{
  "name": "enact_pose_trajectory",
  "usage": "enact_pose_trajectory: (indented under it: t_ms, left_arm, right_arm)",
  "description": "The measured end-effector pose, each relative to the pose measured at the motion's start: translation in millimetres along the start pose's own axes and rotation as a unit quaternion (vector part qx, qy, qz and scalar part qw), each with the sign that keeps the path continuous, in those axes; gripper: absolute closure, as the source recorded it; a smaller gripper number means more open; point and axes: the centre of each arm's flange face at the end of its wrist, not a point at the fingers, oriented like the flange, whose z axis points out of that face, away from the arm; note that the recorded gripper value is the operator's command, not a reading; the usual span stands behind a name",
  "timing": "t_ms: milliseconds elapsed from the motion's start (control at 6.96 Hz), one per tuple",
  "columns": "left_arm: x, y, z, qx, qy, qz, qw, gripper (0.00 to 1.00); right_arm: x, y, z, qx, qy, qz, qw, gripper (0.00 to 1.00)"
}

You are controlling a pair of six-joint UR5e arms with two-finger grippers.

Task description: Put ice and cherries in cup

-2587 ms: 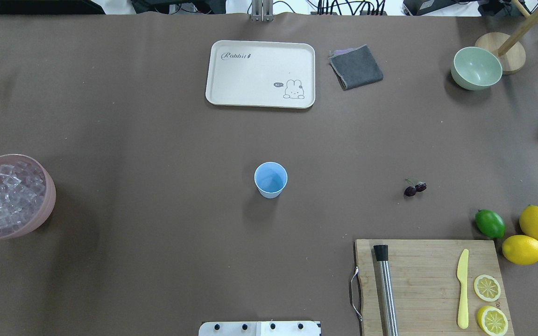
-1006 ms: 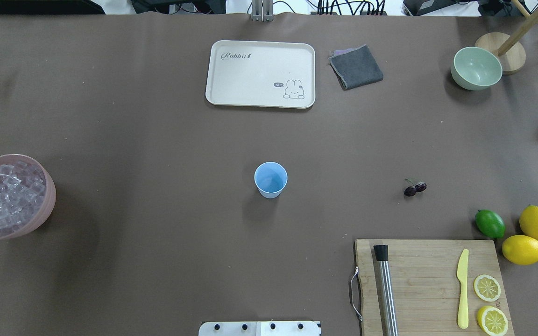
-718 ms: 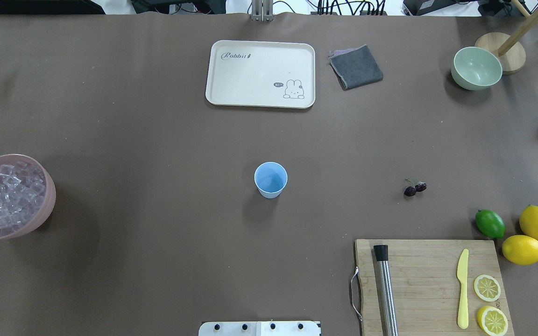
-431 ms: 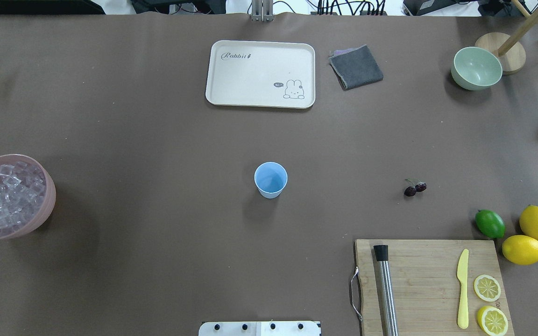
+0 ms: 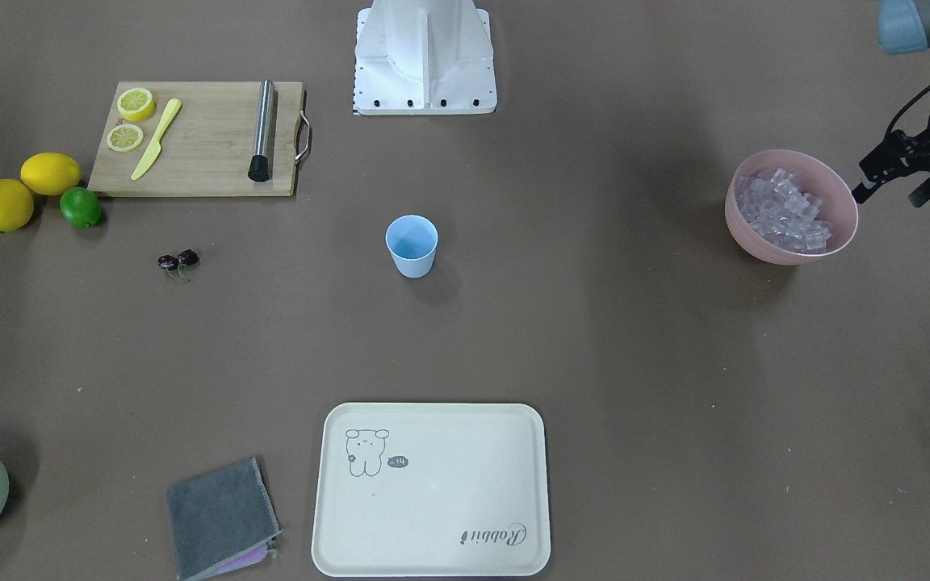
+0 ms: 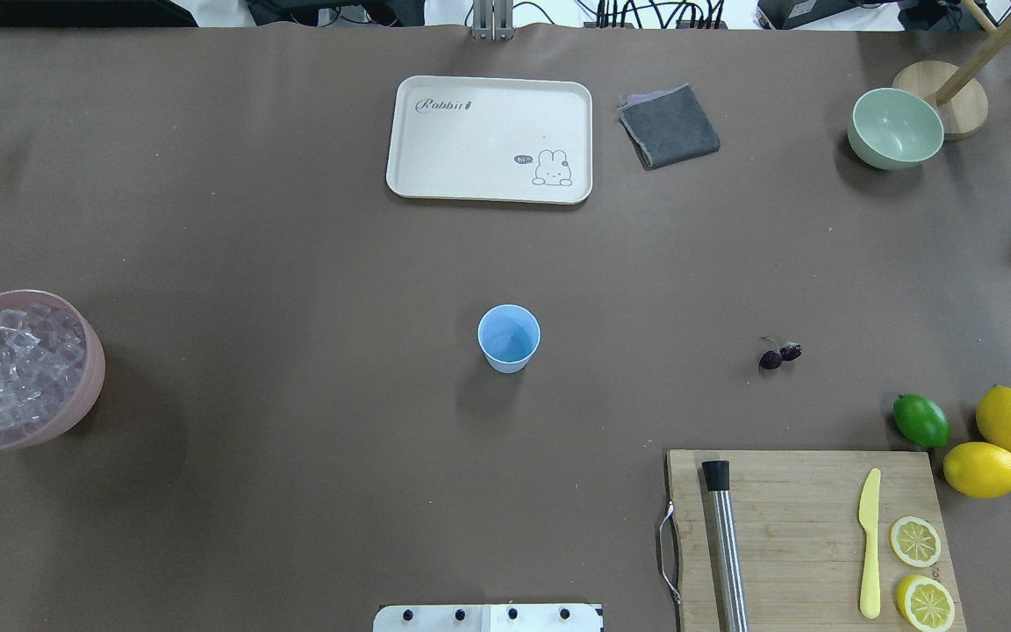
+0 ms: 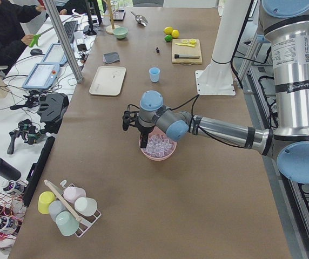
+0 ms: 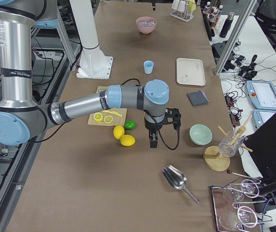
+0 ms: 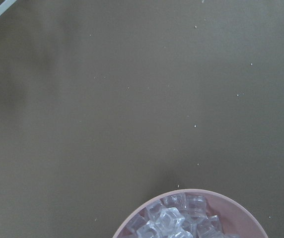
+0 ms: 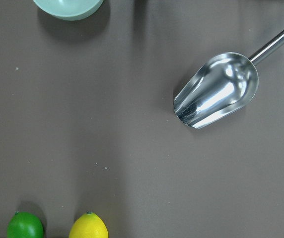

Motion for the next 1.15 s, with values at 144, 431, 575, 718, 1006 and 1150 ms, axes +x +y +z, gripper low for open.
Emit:
enact_pose_trajectory:
  t_ms: [144, 431, 575, 718, 1006, 1150]
  left_arm:
    - [12.5, 3.9, 10.0, -0.005, -0.003, -0.009, 0.9999, 0.02]
    - [27.7, 14.7, 31.1, -0.025, -0.007, -0.006, 0.9996, 0.02]
    - [32.2, 20.8, 42.7, -0.038, -0.009, -0.001, 0.9992, 0.02]
    - [33.2, 25.8, 52.7, -0.05, -0.012, 0.002, 0.9987, 0.02]
    - [28.2, 32.5, 64.4, -0.063, -0.018, 0.002, 0.9978, 0.02]
    - [26.0, 34.5, 67.5, -0.067, -0.02, 0.001, 0.9976, 0.02]
  right_arm:
    - [-0.1, -0.2, -0.1, 0.0, 0.0, 0.0, 1.0, 0.0]
    - [-1.1, -0.2, -1.1, 0.002, 0.0, -0.002, 1.0, 0.0]
    - [-1.3, -0.2, -1.3, 0.002, 0.0, -0.002, 1.0, 0.0]
    - [-1.7, -0.3, -1.0, 0.002, 0.0, -0.003, 1.0, 0.0]
    - [-1.6, -0.4, -0.1, 0.0, 0.001, -0.003, 1.0, 0.0]
    - [-1.3, -0.5, 0.4, 0.0, 0.001, -0.003, 1.0, 0.0]
